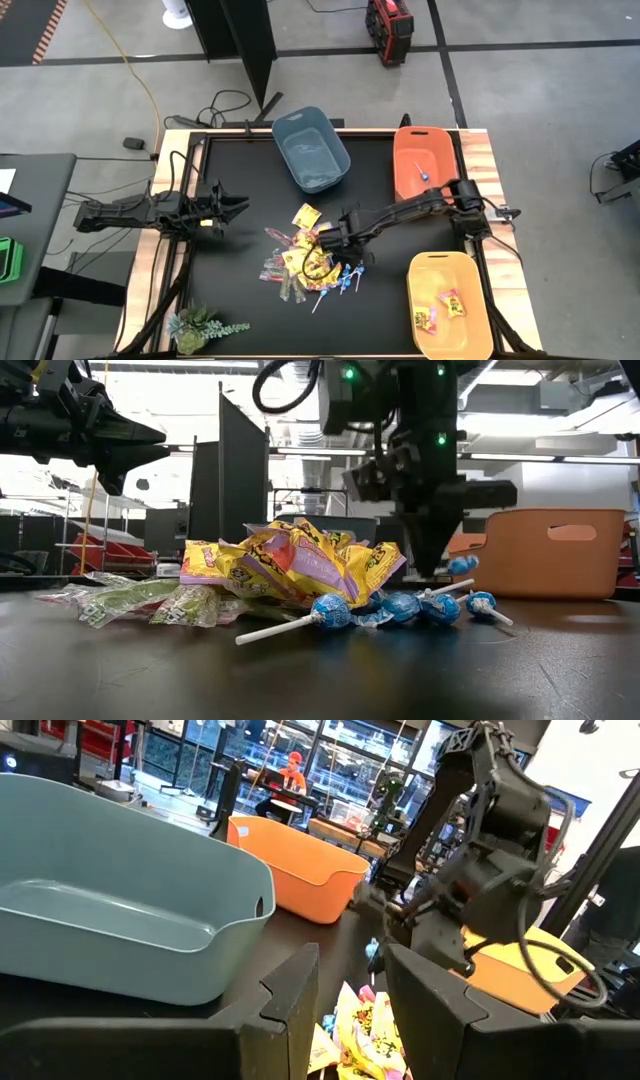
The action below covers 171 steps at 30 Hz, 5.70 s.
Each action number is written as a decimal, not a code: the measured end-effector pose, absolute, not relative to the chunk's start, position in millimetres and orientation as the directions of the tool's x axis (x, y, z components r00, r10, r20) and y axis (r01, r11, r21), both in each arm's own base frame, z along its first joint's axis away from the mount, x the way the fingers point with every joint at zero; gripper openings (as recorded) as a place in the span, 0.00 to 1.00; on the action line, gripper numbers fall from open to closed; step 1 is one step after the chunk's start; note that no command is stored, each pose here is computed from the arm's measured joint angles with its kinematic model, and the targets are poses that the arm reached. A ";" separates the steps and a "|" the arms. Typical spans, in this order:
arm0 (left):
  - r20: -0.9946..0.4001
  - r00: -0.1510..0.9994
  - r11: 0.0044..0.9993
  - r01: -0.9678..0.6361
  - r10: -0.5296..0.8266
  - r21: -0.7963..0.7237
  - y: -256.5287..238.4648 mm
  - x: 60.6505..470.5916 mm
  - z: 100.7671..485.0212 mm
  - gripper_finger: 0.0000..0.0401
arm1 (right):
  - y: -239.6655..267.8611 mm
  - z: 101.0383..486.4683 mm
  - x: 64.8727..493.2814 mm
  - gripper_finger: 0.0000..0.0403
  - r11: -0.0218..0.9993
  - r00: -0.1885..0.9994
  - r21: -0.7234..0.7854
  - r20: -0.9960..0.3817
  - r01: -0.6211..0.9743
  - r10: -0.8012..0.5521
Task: Sort candy
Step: Put the blue candy into the orange bin
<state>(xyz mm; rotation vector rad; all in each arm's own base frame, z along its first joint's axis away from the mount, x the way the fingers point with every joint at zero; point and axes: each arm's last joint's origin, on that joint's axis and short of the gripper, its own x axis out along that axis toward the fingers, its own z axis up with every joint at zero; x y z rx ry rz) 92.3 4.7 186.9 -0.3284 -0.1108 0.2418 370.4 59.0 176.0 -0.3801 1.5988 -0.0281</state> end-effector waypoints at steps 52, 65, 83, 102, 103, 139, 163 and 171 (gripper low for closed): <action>0.067 0.965 0.918 -0.217 0.252 -0.331 4.7 92.4 186.7 0.29 | -55.1 284.8 196.2 0.43 0.461 -0.038 -0.441 -0.753 0.770 -0.656; 0.067 0.965 0.920 -0.218 0.252 -0.325 4.7 92.4 186.8 0.29 | 16.3 286.4 248.4 0.60 0.882 0.481 -0.257 -0.760 0.396 -0.437; 0.068 0.965 0.919 -0.217 0.252 -0.330 4.7 92.4 186.8 0.29 | 152.4 189.4 281.1 0.56 0.975 0.442 -0.215 -0.881 -0.060 -0.167; 0.066 0.965 0.918 -0.217 0.252 -0.331 4.7 92.3 186.7 0.29 | 165.8 139.2 299.6 0.55 0.974 0.393 -0.204 -0.907 -0.096 -0.151; 0.066 0.965 0.918 -0.217 0.252 -0.331 4.7 92.3 186.7 0.29 | 164.7 139.6 298.7 0.54 0.976 0.384 -0.202 -0.910 -0.084 -0.156; 0.066 0.965 0.918 -0.217 0.253 -0.331 4.7 92.3 186.7 0.29 | 126.1 251.5 285.5 0.09 0.976 0.464 -0.203 -0.859 0.076 -0.215; 0.065 0.965 0.918 -0.217 0.252 -0.331 4.7 92.4 186.6 0.29 | 13.6 274.8 186.1 0.08 0.554 0.356 -0.092 -0.677 0.827 -0.644; 0.067 0.965 0.919 -0.217 0.252 -0.329 4.7 92.3 186.7 0.29 | -11.6 268.6 166.8 0.09 0.382 0.098 -0.221 -0.744 0.897 -0.661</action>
